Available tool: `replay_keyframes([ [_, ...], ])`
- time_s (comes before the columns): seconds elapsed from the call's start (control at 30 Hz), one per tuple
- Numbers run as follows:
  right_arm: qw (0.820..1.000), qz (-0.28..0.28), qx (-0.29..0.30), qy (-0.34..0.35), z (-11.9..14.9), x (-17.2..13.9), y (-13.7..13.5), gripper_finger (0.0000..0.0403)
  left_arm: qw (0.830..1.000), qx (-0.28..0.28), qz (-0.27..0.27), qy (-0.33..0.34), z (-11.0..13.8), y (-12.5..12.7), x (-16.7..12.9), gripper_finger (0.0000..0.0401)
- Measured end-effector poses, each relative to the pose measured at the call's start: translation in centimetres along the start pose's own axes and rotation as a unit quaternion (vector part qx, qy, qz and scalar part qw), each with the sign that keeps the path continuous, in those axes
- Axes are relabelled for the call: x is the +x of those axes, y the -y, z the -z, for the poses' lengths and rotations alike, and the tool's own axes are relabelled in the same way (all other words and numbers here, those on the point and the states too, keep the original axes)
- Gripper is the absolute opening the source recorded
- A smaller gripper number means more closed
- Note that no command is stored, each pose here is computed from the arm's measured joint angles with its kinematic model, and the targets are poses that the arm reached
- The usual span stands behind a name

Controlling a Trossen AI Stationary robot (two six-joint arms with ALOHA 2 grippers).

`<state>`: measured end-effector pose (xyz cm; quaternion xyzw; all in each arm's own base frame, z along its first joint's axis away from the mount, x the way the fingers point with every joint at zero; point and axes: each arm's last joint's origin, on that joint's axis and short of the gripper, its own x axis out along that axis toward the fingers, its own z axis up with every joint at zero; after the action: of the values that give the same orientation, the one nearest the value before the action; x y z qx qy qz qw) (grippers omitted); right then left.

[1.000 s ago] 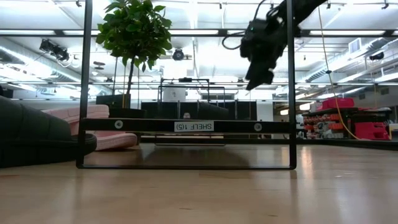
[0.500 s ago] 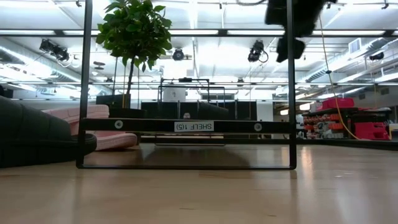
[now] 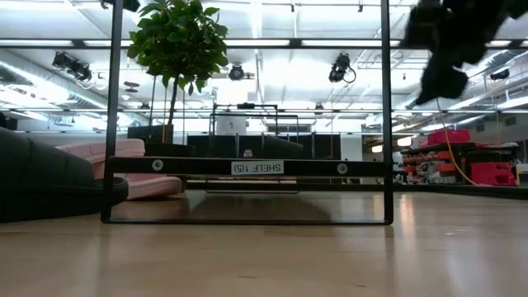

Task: Pick and place slides into the shelf
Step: Put the black slipper on the shelf

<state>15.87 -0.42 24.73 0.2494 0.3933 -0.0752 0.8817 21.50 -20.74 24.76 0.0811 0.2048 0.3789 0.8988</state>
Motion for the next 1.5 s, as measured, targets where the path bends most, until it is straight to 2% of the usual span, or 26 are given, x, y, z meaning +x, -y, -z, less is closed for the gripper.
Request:
replay_keyframes([
  [0.1,0.999,0.016,0.042,-0.008,1.6,0.6,0.7,0.026,1.0,0.01,0.008,-0.002,1.1,-0.1,-0.6,0.0023],
  [0.27,0.995,0.031,0.089,-0.029,3.0,1.6,1.5,0.026,0.998,0.047,0.019,-0.044,3.3,-0.5,-1.9,0.0011],
  [0.43,0.996,0.026,0.085,-0.016,3.0,2.2,1.6,0.026,0.995,0.063,0.055,-0.058,6.0,-0.7,-3.8,0.0006],
  [0.57,0.998,0.012,0.068,0.004,2.6,2.2,1.4,0.026,0.992,0.072,0.079,-0.067,7.0,-0.9,-5.2,0.0016],
  [0.7,0.998,0.011,0.059,0.005,2.6,2.2,1.3,0.026,0.986,0.111,0.081,-0.092,7.4,-1.1,-5.6,0.0026],
  [0.83,0.999,0.005,0.047,0.002,2.6,2.2,1.3,0.026,0.981,0.107,0.084,-0.137,7.7,-0.9,-5.7,0.0025],
  [0.93,1.0,0.003,0.025,0.001,2.6,2.2,1.3,0.026,0.979,0.107,0.091,-0.146,7.7,-0.6,-5.6,0.0018],
  [1.13,1.0,0.003,0.031,0.001,2.6,2.2,1.3,0.026,0.962,0.174,0.147,-0.149,7.7,0.8,-5.4,0.0013],
  [1.33,1.0,0.003,0.025,0.001,2.6,2.2,1.3,0.026,0.94,0.234,0.192,-0.158,7.5,2.0,-4.9,0.0036],
  [1.5,1.0,0.003,0.02,0.0,2.6,2.2,1.3,0.026,0.936,0.242,0.193,-0.17,7.1,2.4,-4.0,0.0068],
])
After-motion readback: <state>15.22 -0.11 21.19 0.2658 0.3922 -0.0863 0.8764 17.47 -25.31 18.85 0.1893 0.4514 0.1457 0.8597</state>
